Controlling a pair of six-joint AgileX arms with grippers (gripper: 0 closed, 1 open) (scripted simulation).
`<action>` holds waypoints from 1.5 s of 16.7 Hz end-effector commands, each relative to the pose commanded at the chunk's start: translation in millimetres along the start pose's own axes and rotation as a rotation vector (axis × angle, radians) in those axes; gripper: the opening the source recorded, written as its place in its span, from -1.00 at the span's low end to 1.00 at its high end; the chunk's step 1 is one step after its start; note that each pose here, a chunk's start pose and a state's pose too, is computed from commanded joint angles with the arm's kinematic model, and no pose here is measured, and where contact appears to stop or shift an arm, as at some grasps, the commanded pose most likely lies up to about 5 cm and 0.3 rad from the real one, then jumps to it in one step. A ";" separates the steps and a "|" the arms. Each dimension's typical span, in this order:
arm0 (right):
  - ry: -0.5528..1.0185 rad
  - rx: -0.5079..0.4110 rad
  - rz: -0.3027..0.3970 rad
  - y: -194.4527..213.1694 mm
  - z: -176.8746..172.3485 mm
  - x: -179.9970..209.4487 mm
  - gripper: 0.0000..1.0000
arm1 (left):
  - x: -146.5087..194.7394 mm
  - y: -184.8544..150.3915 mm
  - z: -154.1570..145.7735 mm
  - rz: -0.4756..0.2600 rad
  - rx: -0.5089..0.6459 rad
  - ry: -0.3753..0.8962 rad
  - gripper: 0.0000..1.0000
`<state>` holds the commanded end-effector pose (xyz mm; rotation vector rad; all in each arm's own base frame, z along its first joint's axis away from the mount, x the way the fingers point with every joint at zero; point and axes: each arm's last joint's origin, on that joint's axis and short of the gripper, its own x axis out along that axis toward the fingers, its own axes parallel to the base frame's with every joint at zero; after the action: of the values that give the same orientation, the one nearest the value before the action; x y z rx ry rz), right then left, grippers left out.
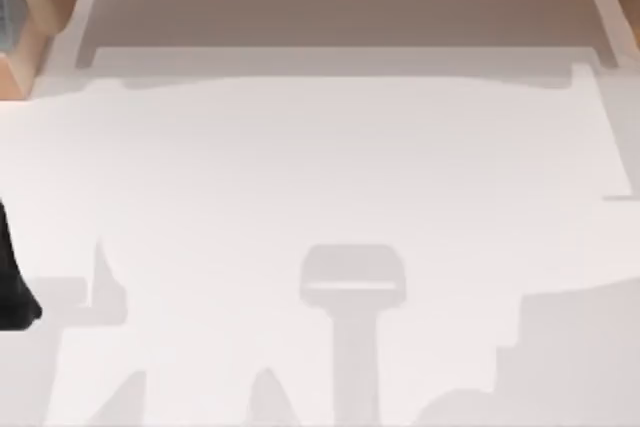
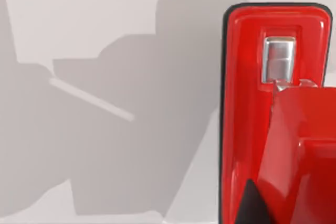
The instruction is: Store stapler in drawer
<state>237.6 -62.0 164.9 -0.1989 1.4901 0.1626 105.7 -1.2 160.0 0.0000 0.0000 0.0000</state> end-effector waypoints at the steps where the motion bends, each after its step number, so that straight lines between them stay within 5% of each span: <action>1: -0.040 -0.003 -0.019 -1.3 4.5 -10.2 -1.00 | 0.0 0.0 0.0 0.000 0.000 0.000 1.00; 14: -0.408 -0.009 -0.158 -19.4 67.4 -129.8 -1.00 | 0.0 0.0 0.0 0.000 0.000 0.000 1.00; 25: -0.398 0.091 -0.151 -76.3 139.7 -133.3 -1.00 | 0.0 0.0 0.0 0.000 0.000 0.000 1.00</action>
<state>380.6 -102.0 309.9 -0.1924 1.0796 0.0097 105.7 -1.2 160.0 0.0000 0.0000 0.0000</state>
